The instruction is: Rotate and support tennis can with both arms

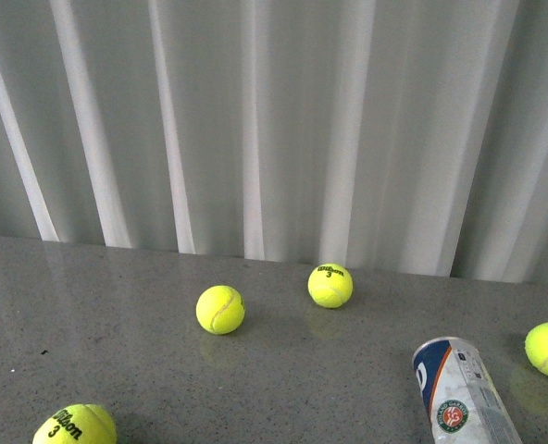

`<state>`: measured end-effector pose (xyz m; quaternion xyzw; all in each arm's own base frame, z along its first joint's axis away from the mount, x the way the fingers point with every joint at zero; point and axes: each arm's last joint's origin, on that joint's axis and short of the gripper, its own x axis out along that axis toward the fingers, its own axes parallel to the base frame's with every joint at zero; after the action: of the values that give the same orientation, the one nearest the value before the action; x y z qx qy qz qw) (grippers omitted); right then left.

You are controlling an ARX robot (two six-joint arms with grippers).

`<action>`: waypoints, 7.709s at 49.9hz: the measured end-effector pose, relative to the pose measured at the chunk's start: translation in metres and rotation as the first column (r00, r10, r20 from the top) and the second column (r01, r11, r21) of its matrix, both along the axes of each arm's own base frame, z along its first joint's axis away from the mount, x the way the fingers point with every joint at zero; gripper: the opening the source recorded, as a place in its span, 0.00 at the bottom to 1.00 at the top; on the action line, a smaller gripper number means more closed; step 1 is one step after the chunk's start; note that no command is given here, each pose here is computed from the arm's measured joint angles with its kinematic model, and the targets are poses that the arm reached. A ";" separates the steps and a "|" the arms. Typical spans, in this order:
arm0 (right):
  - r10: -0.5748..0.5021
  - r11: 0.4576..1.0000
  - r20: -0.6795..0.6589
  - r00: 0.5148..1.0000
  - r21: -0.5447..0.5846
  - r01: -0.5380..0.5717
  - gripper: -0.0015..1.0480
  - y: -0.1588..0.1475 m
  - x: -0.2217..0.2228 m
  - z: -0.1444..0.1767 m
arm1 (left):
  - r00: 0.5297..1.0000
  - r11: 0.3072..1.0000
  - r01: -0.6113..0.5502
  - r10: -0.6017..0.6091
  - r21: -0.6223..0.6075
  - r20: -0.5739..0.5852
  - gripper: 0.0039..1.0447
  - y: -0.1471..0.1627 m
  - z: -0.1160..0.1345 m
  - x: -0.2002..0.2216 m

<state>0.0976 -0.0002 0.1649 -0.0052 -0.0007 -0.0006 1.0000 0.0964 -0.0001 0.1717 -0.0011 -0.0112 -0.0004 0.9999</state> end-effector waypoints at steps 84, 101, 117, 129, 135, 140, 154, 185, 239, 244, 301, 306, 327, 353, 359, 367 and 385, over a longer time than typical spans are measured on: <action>0.168 0.956 -0.742 0.649 0.283 0.076 0.93 0.020 0.248 -0.002 | 1.000 1.000 0.000 0.000 0.000 0.000 0.94 0.000 0.000 0.000; 0.195 0.953 -0.833 0.517 0.285 0.101 0.93 0.031 0.241 -0.063 | 1.000 1.000 0.000 0.000 0.000 -0.001 0.94 0.000 0.000 0.000; 0.209 0.953 -0.836 0.507 0.290 0.084 0.93 0.037 0.238 -0.083 | 1.000 1.000 0.000 0.000 0.000 -0.001 0.94 0.000 0.000 0.000; 0.211 0.954 -0.855 0.473 0.286 0.091 0.88 0.042 0.232 -0.107 | 1.000 1.000 0.000 0.000 0.000 -0.001 0.94 0.000 0.000 0.000; 0.212 0.953 -0.857 0.470 0.287 0.094 0.67 0.043 0.230 -0.114 | 1.000 1.000 0.000 0.000 0.000 -0.001 0.94 0.000 0.000 0.000; 0.209 0.953 -0.856 0.473 0.286 0.096 0.56 0.043 0.230 -0.114 | 1.000 1.000 0.000 0.000 0.000 -0.001 0.94 0.000 0.000 0.000; 0.197 0.966 -0.841 0.504 0.253 0.045 0.34 0.049 0.227 -0.102 | 1.000 1.000 0.000 0.000 0.000 -0.001 0.94 0.000 0.000 0.000; 0.315 0.546 -0.705 0.636 -0.413 -0.729 0.26 0.087 0.200 -0.054 | 1.000 1.000 0.000 0.000 0.000 -0.001 0.94 0.000 0.000 0.000; 0.376 0.110 -0.709 0.597 -0.605 -0.788 0.25 0.144 0.213 -0.126 | 1.000 1.000 0.000 0.000 0.000 -0.001 0.94 0.000 0.000 0.000; 0.373 0.112 -0.714 0.593 -0.600 -0.792 0.42 0.142 0.212 -0.127 | 1.000 1.000 0.000 0.000 0.000 -0.001 0.94 0.000 0.000 0.000; 0.356 0.170 -0.715 0.601 -0.583 -0.795 0.93 0.130 0.192 -0.081 | 1.000 1.000 0.000 0.000 0.000 -0.001 0.94 0.000 0.000 0.000; 0.361 0.179 -0.703 0.613 -0.593 -0.785 0.93 0.128 0.192 -0.071 | 1.000 1.000 0.000 0.000 0.000 -0.001 0.94 0.000 0.000 0.000; 0.412 0.267 -0.574 0.708 -0.667 -0.696 0.93 0.118 0.185 -0.006 | 1.000 1.000 0.000 0.000 0.000 -0.001 0.94 0.000 0.000 0.000; -0.112 0.857 0.522 0.846 -0.380 0.348 0.93 0.021 0.108 0.179 | 1.000 1.000 0.000 0.000 0.000 -0.001 0.94 0.000 0.000 0.000; -0.010 0.939 0.320 0.947 -0.322 0.119 0.81 0.010 0.091 0.170 | 1.000 1.000 0.000 0.000 0.000 -0.001 0.94 0.000 0.000 0.000; -0.002 0.998 -0.009 1.000 -0.056 0.001 0.47 0.000 0.066 0.095 | 1.000 1.000 0.000 0.000 0.000 0.000 0.94 0.000 0.000 0.000; 0.002 1.000 -0.013 1.000 -0.003 -0.002 0.03 0.000 0.042 0.047 | 1.000 1.000 0.000 0.000 0.000 0.000 0.94 0.000 0.000 0.000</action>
<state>0.1398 0.0002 0.2115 -0.0068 0.0060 0.0004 1.0000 0.0963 -0.0001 0.1717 -0.0011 -0.0110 -0.0004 0.9999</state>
